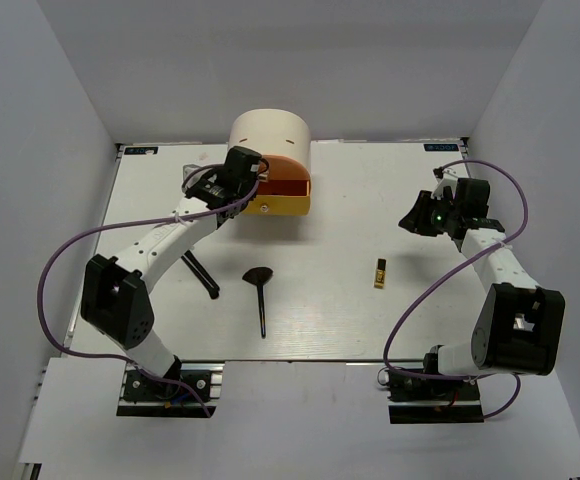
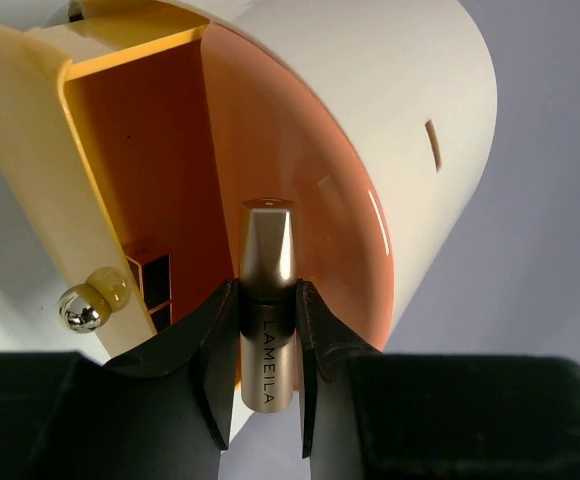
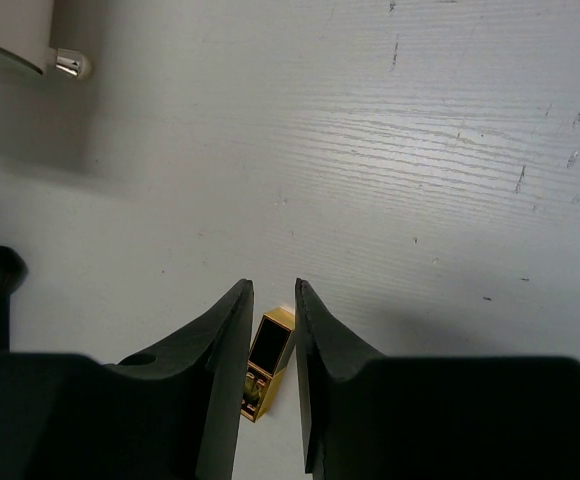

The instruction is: Organize the makeup

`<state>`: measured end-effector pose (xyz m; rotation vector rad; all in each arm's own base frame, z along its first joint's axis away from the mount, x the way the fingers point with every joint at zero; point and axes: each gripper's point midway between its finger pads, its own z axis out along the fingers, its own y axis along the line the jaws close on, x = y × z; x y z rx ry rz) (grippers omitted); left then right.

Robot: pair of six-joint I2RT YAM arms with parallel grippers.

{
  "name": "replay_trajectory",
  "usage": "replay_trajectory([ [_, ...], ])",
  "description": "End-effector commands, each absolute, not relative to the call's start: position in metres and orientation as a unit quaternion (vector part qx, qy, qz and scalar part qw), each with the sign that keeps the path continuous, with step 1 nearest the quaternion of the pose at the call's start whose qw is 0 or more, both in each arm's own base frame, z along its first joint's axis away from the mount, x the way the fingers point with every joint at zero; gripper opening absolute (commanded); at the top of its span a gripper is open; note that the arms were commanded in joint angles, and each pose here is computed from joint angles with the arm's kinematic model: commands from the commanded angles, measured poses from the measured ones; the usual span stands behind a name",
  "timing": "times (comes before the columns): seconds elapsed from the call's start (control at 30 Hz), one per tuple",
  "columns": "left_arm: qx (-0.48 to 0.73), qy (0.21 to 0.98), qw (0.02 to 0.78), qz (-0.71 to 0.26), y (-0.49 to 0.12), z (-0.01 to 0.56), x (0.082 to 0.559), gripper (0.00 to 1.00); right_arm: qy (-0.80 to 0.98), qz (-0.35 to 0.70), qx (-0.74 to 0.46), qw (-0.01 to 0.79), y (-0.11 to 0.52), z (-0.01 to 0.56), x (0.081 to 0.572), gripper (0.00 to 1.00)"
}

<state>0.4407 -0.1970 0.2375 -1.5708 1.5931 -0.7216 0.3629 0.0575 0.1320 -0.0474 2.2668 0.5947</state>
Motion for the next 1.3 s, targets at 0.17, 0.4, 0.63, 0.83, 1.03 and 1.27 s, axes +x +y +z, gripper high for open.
replay_trajectory([
  [0.17, -0.632, 0.614, 0.375, -0.287, -0.191, 0.246, 0.435, 0.00, 0.880, 0.236, -0.022, 0.412, 0.057, 0.143, 0.367, 0.30],
  [0.4, -0.630, 0.617, 0.369, -0.292, -0.195, 0.240, 0.436, 0.36, 0.880, 0.234, -0.022, 0.413, 0.057, 0.145, 0.366, 0.30],
  [0.63, -0.630, 0.613, 0.374, -0.296, -0.193, 0.244, 0.436, 0.58, 0.880, 0.235, -0.023, 0.413, 0.057, 0.145, 0.366, 0.30],
  [0.83, -0.628, 0.605, 0.377, -0.312, -0.193, 0.254, 0.435, 0.47, 0.878, 0.241, -0.031, 0.412, 0.060, 0.146, 0.365, 0.29],
  [1.03, -0.507, 0.635, 0.444, -0.378, -0.203, 0.309, 0.426, 0.14, 0.853, 0.289, -0.145, 0.410, 0.088, 0.153, 0.353, 0.19],
  [1.27, -0.239, 0.678, 0.536, -0.442, -0.212, 0.333, 0.352, 0.51, 0.897, 0.256, -0.170, 0.318, 0.103, 0.115, 0.337, 0.29],
])
